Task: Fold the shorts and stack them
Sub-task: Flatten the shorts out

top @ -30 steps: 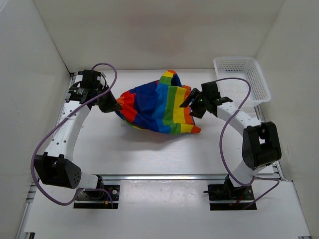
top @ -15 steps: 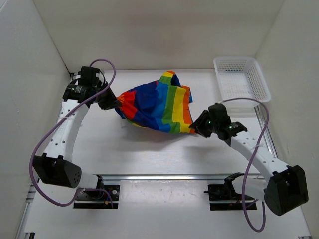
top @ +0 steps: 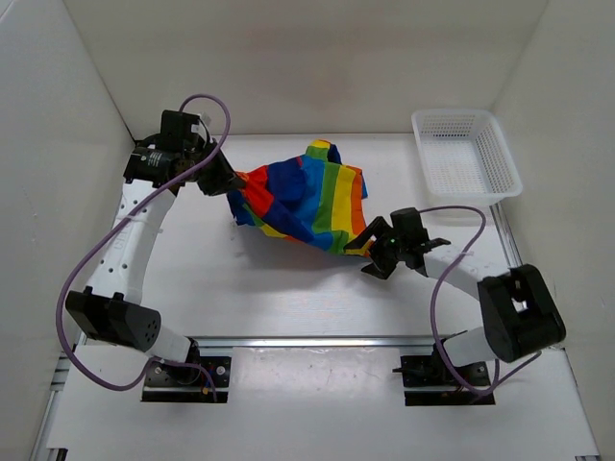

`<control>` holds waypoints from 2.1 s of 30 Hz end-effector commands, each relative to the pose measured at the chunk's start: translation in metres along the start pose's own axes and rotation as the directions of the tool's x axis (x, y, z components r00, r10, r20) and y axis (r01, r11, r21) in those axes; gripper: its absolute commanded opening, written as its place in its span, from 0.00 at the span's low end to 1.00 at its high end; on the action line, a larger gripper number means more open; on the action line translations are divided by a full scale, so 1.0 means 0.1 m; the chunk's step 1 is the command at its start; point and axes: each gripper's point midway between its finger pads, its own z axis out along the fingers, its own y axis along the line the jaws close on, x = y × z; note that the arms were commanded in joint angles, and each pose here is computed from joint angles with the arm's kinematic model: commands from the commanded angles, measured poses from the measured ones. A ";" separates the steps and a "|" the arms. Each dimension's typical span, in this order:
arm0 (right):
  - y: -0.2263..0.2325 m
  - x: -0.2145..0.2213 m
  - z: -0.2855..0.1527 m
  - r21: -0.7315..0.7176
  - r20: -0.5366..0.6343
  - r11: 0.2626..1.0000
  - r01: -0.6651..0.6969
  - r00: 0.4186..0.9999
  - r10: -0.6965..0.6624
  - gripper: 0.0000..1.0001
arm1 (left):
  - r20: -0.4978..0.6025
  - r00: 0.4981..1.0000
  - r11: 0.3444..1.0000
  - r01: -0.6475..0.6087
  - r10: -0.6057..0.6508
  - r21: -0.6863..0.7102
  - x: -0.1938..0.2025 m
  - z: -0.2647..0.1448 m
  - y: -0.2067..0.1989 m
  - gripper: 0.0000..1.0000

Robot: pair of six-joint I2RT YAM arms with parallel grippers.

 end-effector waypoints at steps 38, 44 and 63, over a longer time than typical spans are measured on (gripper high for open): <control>1.34 -1.72 -1.08 0.058 0.406 0.940 0.337 0.852 -0.330 0.00 | 0.208 0.978 0.999 -0.013 0.003 0.048 -0.97 -0.31 -0.30 0.10; 2.63 -1.98 -2.54 -0.067 0.664 0.825 0.561 0.642 -0.383 0.00 | 0.461 0.888 0.959 -0.130 0.000 0.251 -1.54 -1.29 -0.89 0.10; -0.32 -0.76 -1.17 0.329 0.145 0.905 0.269 0.933 -0.330 0.69 | -0.177 0.974 0.973 0.101 -0.139 -0.208 1.17 0.34 1.26 0.89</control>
